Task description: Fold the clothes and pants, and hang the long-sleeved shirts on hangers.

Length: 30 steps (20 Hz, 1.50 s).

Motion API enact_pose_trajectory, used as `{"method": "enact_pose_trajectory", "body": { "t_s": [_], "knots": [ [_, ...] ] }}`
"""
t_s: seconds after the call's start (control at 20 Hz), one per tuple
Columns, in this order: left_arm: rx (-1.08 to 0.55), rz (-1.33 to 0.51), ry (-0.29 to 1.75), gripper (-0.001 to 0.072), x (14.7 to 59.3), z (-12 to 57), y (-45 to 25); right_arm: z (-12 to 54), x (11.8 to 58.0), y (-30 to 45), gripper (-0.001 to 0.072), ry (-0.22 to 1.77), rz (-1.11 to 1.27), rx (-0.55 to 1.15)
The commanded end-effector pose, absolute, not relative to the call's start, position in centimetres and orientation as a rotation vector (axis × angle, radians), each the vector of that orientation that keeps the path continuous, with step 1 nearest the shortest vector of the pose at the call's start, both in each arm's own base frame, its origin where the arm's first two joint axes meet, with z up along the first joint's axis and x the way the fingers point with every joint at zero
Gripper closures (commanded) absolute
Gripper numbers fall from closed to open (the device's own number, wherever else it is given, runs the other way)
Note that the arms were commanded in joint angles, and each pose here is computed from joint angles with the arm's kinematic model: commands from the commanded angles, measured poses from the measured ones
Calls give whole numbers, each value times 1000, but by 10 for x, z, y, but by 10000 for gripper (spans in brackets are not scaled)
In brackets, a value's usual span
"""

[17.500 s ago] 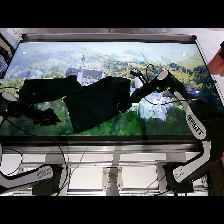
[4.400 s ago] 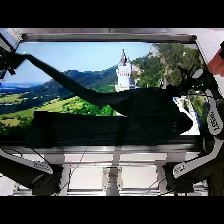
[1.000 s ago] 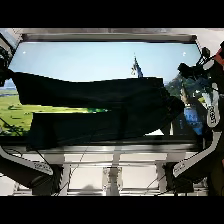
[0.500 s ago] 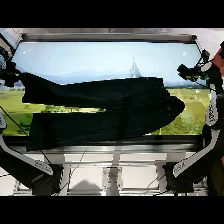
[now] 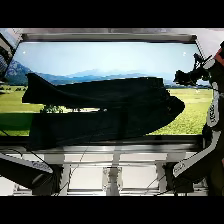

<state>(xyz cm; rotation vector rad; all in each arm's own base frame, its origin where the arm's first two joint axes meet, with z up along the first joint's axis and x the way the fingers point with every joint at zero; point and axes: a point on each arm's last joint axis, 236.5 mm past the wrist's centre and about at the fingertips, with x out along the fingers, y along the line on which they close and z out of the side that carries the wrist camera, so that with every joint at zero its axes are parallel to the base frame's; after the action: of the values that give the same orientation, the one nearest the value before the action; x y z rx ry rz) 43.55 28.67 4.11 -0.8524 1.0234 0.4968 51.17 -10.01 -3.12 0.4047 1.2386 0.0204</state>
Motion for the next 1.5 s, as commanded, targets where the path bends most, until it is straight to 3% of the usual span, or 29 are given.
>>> {"method": "enact_pose_trajectory", "body": {
  "t_s": [0.0, 0.3, 0.35, 0.4, 0.45, 0.65, 1.0, 1.05, 1.1, 1.2, 1.25, 1.35, 1.45],
  "knots": [
    [-617, 605, 1289, 28, 352, 40, 308, -16, 462, -75, 448, 1425, 154, 378],
    [-550, 408, 1432, 27, 341, 6, 276, 9, 453, -33, 446, 1439, 253, 344],
    [-580, 378, 1449, 28, 340, -2, 266, 6, 447, -29, 401, 1471, 260, 330],
    [-602, 331, 1471, 28, 337, -10, 256, 3, 437, -27, 278, 1515, 269, 320],
    [-625, 285, 1494, 28, 335, -17, 244, 1, 428, -26, 255, 1553, 281, 321],
    [-629, 87, 1621, 28, 313, -58, 197, -7, 408, -29, 256, 1637, 272, 311],
    [-509, 40, 1593, 31, 334, -100, 168, -2, 399, -29, 256, 1616, 276, 287],
    [-492, 38, 1582, 65, 339, -100, 166, 0, 399, -29, 256, 1612, 276, 284],
    [-474, 33, 1572, 149, 344, -101, 164, 1, 399, -29, 256, 1611, 276, 284],
    [-450, 21, 1565, 173, 350, -101, 159, 1, 399, -29, 256, 1613, 277, 284],
    [-443, 18, 1565, 225, 351, -102, 157, 1, 399, -29, 256, 1613, 277, 284],
    [-437, 10, 1571, 378, 351, -101, 154, 1, 399, -29, 256, 1613, 277, 284],
    [-442, 4, 1583, 583, 349, -101, 152, 1, 399, -29, 256, 1612, 277, 284]
  ]
}}
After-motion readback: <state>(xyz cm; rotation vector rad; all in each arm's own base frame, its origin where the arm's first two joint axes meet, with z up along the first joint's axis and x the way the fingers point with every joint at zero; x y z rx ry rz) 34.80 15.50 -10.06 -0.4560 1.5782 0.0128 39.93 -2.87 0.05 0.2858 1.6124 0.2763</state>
